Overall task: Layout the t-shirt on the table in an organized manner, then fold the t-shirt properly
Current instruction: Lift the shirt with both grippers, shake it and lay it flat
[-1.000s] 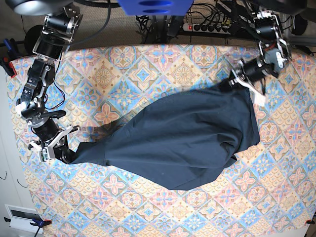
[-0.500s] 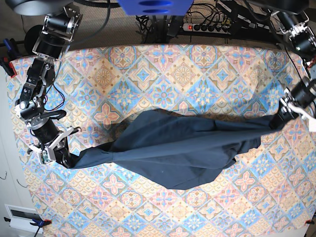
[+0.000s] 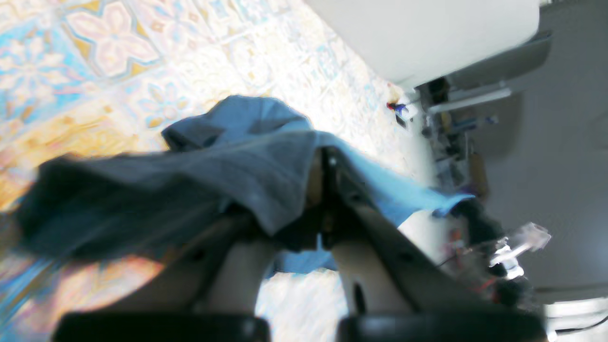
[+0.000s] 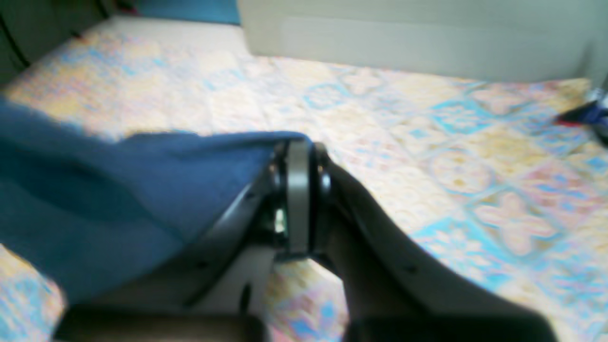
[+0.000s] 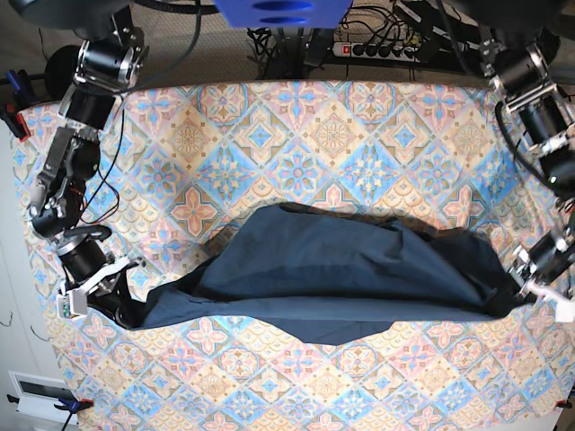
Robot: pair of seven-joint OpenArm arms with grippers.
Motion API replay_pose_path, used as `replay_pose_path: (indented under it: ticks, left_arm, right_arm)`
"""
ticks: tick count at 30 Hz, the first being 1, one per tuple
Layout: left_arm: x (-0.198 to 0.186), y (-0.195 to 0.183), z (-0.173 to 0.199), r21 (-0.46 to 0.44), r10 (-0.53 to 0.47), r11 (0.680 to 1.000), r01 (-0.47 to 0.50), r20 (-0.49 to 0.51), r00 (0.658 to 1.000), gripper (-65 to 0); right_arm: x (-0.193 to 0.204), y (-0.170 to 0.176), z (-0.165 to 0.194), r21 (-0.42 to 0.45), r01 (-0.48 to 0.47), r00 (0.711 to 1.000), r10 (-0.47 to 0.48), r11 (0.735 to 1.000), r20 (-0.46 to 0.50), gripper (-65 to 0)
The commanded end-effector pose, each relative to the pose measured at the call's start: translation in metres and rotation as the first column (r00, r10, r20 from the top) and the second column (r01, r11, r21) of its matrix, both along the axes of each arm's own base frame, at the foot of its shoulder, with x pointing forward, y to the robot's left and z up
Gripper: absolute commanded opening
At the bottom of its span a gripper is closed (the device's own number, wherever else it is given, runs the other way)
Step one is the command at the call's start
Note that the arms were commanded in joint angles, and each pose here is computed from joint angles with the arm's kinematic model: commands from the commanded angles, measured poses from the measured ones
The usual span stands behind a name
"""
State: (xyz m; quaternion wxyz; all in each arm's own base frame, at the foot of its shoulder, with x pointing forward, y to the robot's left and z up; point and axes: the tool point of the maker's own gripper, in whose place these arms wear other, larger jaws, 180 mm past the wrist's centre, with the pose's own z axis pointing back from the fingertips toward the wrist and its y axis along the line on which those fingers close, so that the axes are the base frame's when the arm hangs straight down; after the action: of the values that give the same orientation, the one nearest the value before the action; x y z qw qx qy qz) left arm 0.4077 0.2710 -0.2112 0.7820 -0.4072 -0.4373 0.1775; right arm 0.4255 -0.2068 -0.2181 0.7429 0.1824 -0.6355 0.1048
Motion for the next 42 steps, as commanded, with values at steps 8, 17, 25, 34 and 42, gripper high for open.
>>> replay_pose_path:
  ticks: [8, 17, 25, 34, 42]
  left_arm:
    - [0.076, -0.024, 0.059, -0.255, -0.001, 0.966, 0.03, 0.11, 0.994, -65.0]
    - [0.138, -0.066, 0.223, -0.266, -0.065, 0.948, 0.172, 0.369, 0.927, -65.0]
    - [0.133, -0.07, 0.263, -0.173, -0.124, 0.959, 0.223, 0.454, 0.882, -65.0]
    - [0.082, -0.038, 0.062, -0.22, -0.124, 0.964, 0.153, 0.139, 0.982, -65.0]
    - [0.003, -0.031, -0.04, -0.114, -0.131, 0.986, 0.125, -0.045, 0.99, -65.0]
  right_arm:
    - [0.058, -0.024, 0.095, 0.122, 0.01, 0.982, -0.032, 0.992, 0.184, -64.3]
    - [0.09, -0.078, 0.248, 0.162, 0.045, 0.907, -0.108, 0.986, 0.406, -64.3]
    - [0.059, -0.106, 0.315, 0.154, 0.05, 0.835, -0.126, 0.987, 0.535, -64.3]
    - [0.021, -0.071, 0.171, -0.042, 0.031, 0.95, -0.016, 0.999, 0.313, -64.3]
    - [-0.035, -0.039, 0.058, -0.154, -0.052, 0.996, 0.062, 0.987, 0.063, -64.3]
